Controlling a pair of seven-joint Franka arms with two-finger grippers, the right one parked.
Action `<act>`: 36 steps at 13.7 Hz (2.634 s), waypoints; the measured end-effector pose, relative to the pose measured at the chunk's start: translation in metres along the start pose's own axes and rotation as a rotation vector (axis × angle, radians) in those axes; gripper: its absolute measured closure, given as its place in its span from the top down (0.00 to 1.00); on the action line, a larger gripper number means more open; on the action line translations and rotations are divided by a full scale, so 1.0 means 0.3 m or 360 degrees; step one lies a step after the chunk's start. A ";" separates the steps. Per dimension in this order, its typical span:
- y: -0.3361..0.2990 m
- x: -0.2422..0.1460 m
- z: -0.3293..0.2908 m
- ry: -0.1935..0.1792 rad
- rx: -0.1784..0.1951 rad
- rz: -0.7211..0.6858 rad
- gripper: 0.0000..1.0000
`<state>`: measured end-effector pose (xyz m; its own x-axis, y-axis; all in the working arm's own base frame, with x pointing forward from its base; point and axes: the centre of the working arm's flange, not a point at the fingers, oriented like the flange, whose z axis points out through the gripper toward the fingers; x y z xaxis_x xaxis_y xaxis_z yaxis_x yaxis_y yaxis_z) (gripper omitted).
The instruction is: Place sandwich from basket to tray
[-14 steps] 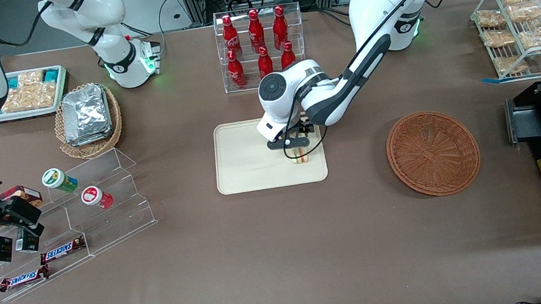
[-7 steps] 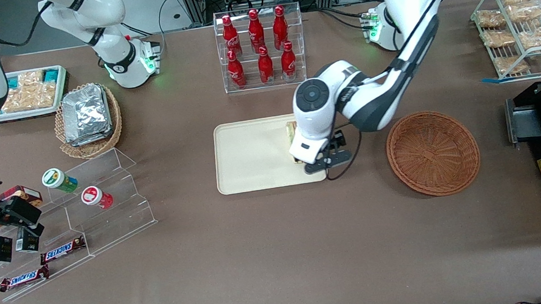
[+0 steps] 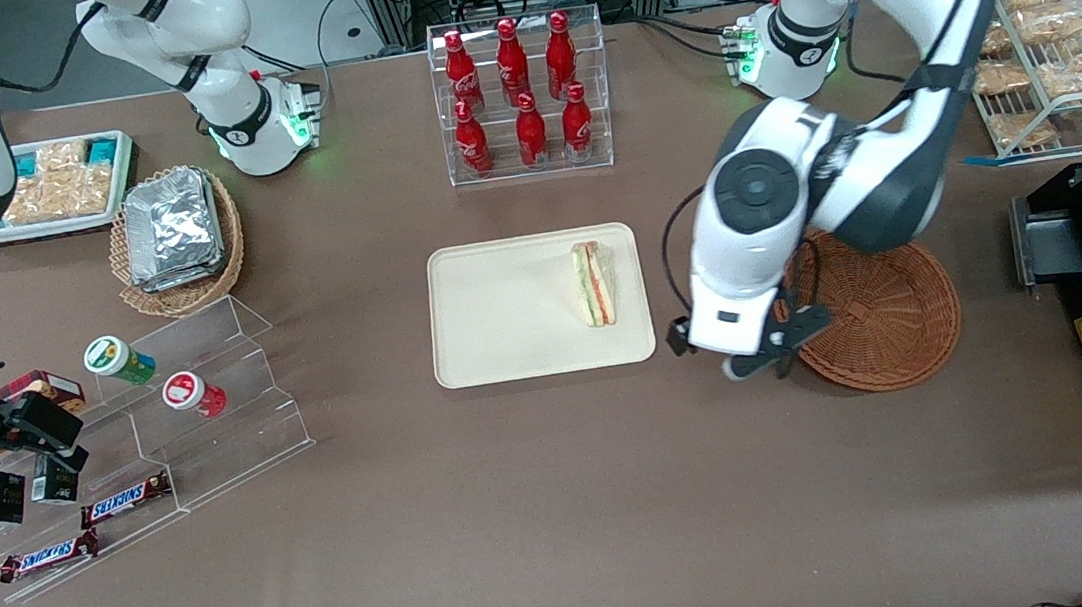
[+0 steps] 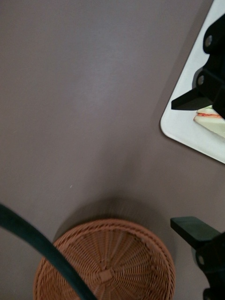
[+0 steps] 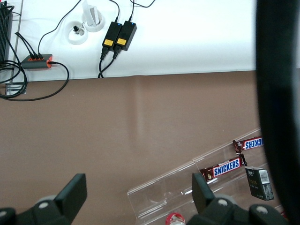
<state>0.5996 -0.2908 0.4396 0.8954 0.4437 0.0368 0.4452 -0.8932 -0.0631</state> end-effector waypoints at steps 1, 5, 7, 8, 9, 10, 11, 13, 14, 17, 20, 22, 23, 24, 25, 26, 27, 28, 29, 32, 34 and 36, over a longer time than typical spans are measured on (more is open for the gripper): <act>-0.049 0.037 -0.029 -0.0017 0.0006 0.0002 1.00; -0.269 0.149 -0.143 -0.0139 0.0044 0.0154 1.00; -0.375 0.181 -0.201 -0.0191 0.0066 0.0263 1.00; -0.433 0.203 -0.231 -0.0210 0.0052 0.0291 1.00; -0.499 0.228 -0.266 -0.0231 0.0029 0.0324 1.00; -0.576 0.249 -0.298 -0.0259 0.0027 0.0371 1.00; -0.649 0.264 -0.327 -0.0282 0.0035 0.0430 1.00; -0.775 0.281 -0.384 -0.0312 0.0044 0.0560 1.00; -0.825 0.288 -0.408 -0.0316 0.0033 0.0610 1.00; -0.938 0.309 -0.462 -0.0294 -0.0007 0.0744 1.00; -0.954 0.306 -0.481 -0.0276 -0.0023 0.0916 1.00; -0.942 0.300 -0.480 -0.0278 -0.0024 0.0958 1.00; -0.940 0.299 -0.479 -0.0279 -0.0024 0.0964 1.00; -0.940 0.299 -0.478 -0.0281 -0.0024 0.0965 1.00; -0.941 0.299 -0.476 -0.0282 -0.0024 0.0965 1.00; -0.943 0.300 -0.476 -0.0282 -0.0024 0.0964 1.00; -0.944 0.301 -0.475 -0.0283 -0.0024 0.0962 1.00; -0.946 0.302 -0.475 -0.0283 -0.0024 0.0962 1.00; -0.947 0.302 -0.474 -0.0284 -0.0024 0.0961 1.00; -0.948 0.303 -0.472 -0.0286 -0.0023 0.0961 1.00; -0.948 0.303 -0.471 -0.0287 -0.0023 0.0961 1.00; -0.948 0.303 -0.471 -0.0287 -0.0023 0.0962 1.00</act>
<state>0.5535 -0.0066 0.6017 0.9761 -0.1356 -0.1700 -0.1387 -0.9903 -0.0064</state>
